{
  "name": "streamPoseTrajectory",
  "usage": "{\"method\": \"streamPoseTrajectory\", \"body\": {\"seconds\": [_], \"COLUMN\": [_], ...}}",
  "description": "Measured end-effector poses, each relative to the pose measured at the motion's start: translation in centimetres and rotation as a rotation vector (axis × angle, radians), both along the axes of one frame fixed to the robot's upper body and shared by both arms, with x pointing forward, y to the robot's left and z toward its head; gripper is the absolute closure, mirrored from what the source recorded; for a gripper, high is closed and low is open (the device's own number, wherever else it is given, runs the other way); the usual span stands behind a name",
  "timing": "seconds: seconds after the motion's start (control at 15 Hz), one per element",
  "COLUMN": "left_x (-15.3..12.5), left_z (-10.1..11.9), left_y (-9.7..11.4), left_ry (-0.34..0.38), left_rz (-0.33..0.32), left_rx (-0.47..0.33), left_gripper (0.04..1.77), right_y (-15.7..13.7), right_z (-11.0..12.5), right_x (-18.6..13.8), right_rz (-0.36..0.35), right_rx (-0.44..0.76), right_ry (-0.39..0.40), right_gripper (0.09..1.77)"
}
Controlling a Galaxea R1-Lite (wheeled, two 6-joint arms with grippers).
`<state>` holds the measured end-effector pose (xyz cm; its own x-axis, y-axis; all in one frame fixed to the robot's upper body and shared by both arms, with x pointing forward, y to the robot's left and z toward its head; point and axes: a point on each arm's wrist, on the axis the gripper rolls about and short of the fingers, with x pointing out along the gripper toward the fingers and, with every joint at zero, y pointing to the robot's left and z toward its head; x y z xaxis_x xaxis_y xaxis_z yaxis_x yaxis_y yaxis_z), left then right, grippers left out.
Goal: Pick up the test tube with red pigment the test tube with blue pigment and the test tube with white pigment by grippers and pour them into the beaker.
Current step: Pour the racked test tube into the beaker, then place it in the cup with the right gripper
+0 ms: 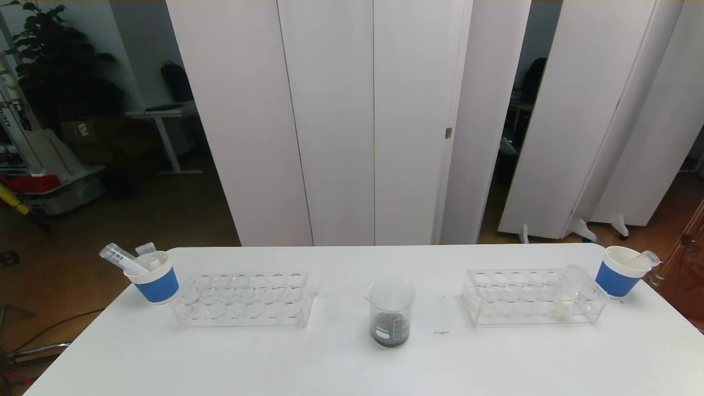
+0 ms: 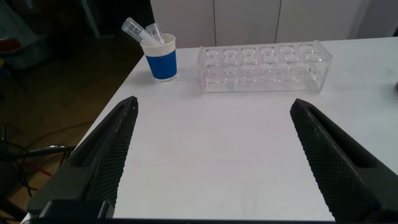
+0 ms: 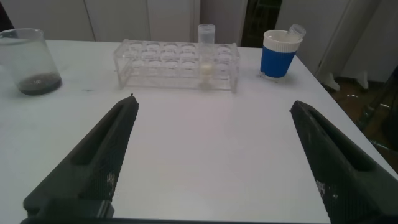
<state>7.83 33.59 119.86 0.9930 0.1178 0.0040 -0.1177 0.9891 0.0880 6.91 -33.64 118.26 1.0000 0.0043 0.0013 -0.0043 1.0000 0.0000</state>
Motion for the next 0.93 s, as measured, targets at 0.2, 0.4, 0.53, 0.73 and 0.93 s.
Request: {"method": "streamPoseTrajectory", "body": {"seconds": [0.2,0.4,0.53,0.73,0.93], "left_x": [-0.7,-1.0,-1.0,-0.9,-0.9], "left_z": [-0.3,-0.3,-0.9,-1.5,-1.6], "left_y": [0.0,-0.1,-0.3,-0.3,-0.3], "left_ry": [-0.035,-0.064,-0.038,0.007,0.01], "left_rz": [-0.016,-0.051,-0.12,-0.135,-0.135], "left_rx": [0.0,0.002,0.004,-0.009,-0.012], "left_gripper": [0.06,0.06,0.06,0.06,0.06], "right_y": [0.0,0.0,0.0,0.0,0.0], "right_z": [0.0,0.0,0.0,0.0,0.0], "right_x": [0.0,0.0,0.0,0.0,0.0], "right_rz": [0.0,0.0,0.0,0.0,0.0], "right_rx": [0.0,0.0,0.0,0.0,0.0], "right_ry": [0.0,0.0,0.0,0.0,0.0], "right_gripper": [0.11,0.11,0.11,0.11,0.11]}}
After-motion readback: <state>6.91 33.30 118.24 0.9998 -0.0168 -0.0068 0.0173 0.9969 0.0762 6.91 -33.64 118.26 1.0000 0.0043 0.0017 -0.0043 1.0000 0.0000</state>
